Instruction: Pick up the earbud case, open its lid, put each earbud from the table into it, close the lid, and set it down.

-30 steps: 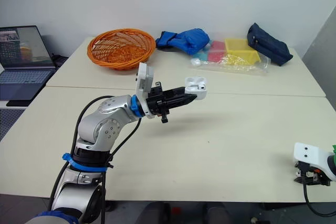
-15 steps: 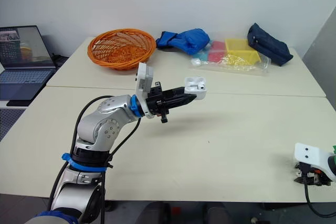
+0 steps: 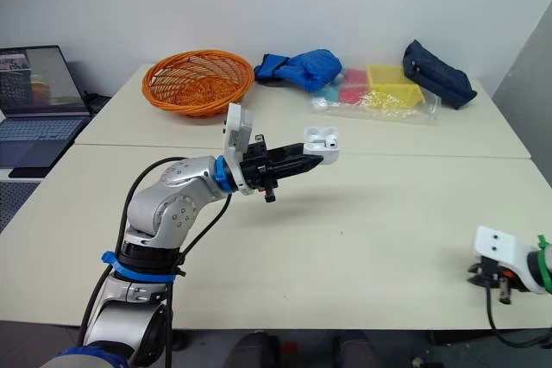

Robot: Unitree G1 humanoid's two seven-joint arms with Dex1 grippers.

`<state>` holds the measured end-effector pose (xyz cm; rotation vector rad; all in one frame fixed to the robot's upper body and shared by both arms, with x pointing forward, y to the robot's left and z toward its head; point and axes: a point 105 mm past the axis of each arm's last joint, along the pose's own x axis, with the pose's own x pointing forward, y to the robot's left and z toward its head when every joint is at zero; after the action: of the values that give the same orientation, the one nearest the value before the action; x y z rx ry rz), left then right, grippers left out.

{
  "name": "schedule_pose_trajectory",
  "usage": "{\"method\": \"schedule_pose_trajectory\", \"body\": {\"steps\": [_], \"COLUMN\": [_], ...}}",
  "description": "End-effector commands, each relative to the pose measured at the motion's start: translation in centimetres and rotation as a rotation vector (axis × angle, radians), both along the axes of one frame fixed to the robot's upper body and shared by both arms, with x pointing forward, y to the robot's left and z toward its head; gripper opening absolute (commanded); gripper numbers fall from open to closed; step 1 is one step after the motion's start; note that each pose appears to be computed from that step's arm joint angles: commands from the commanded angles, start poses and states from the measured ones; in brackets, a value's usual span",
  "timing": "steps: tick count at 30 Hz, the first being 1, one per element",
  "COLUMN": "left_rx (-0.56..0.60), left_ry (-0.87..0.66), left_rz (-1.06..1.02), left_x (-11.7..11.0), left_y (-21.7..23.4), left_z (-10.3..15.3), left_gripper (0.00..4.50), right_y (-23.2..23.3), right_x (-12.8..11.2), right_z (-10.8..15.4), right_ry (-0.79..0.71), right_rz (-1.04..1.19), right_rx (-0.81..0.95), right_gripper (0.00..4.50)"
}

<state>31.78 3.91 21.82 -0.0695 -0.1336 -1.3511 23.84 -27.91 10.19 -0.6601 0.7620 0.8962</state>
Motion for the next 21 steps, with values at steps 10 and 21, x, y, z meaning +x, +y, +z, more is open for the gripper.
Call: {"method": "schedule_pose_trajectory", "body": {"steps": [10,21], "left_rx": [-0.078,-0.085], "left_ry": [-0.11,-0.14], "left_rz": [0.122,0.106], "left_x": [2.6,3.5], "left_y": [-0.2,-0.9], "left_z": [2.2,3.1], "left_gripper": [0.76,0.76], "right_y": [13.3,18.4], "right_x": [4.9,5.1], "right_z": [15.5,21.3], "right_ry": [-0.567,-0.673], "right_rz": [-0.21,-0.256], "right_rx": [0.837,1.124], "right_gripper": [0.33,0.33]}}
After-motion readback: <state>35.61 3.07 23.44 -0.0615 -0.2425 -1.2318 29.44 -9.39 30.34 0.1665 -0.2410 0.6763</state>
